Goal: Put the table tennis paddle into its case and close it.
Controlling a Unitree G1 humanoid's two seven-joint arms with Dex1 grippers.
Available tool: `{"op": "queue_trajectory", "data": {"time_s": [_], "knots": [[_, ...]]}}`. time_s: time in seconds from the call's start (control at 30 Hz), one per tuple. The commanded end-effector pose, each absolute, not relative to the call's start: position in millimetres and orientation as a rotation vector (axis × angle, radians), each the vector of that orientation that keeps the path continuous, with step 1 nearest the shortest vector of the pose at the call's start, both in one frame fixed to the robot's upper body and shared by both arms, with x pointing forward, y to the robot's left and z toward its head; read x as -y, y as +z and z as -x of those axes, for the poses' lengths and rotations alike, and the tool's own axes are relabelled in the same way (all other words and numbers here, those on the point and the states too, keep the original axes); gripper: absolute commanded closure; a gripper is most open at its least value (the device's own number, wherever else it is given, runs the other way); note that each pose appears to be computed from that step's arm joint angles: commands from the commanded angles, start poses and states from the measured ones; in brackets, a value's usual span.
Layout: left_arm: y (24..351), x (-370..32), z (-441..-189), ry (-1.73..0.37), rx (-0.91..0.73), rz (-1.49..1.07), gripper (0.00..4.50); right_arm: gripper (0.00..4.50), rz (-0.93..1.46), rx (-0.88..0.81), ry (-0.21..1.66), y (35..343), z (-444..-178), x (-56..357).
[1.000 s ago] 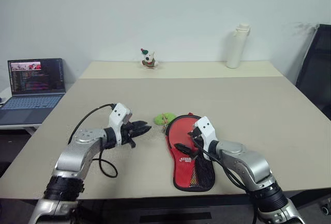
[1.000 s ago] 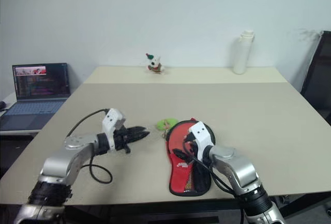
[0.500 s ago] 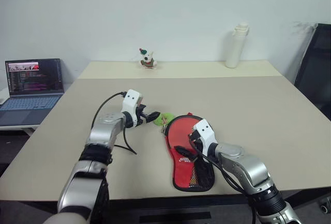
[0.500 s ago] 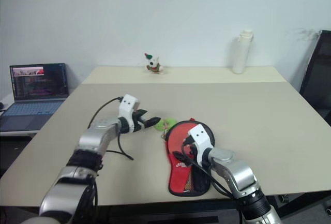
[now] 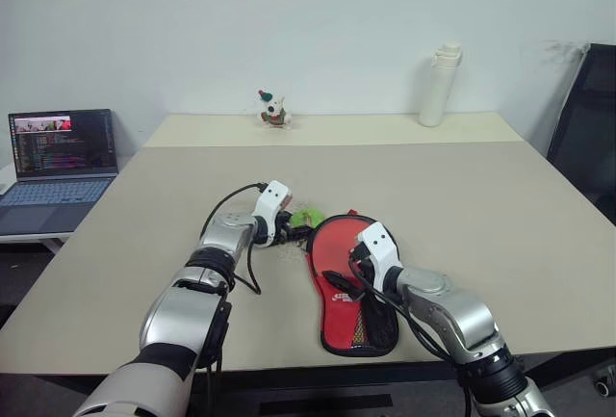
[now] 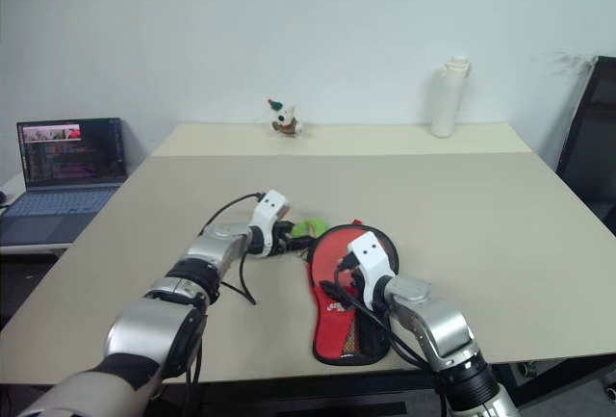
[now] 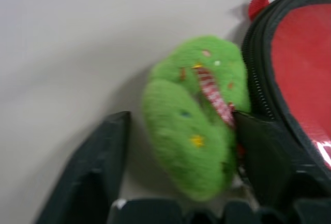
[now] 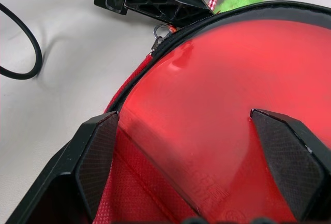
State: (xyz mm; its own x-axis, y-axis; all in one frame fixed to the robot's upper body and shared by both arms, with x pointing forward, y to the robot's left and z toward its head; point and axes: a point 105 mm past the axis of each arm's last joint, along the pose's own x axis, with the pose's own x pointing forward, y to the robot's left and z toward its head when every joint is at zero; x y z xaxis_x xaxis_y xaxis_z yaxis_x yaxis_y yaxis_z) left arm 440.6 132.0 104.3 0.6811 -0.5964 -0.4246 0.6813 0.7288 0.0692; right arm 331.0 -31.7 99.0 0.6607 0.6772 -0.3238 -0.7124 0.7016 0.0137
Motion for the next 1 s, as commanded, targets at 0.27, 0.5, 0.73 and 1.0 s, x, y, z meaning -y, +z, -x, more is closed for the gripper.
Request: {"op": "queue_trajectory", "data": {"time_s": [0.27, 0.5, 0.73, 1.0], "knots": [[107, -135, -443, -0.704, -0.384, -0.242, 4.48, 0.00, 0.166, -0.269, 0.711, 102, -350, 35], [130, -133, -461, -0.574, -0.302, -0.353, 4.48, 0.00, 0.209, -0.349, 0.702, 75, -348, 41], [164, -97, -477, -0.471, -0.178, -0.432, 4.48, 0.00, 0.226, -0.430, 0.739, 50, -331, 37], [189, -38, -475, -0.517, -0.047, -0.550, 4.48, 0.00, 0.224, -0.507, 0.780, 26, -306, 31]]}}
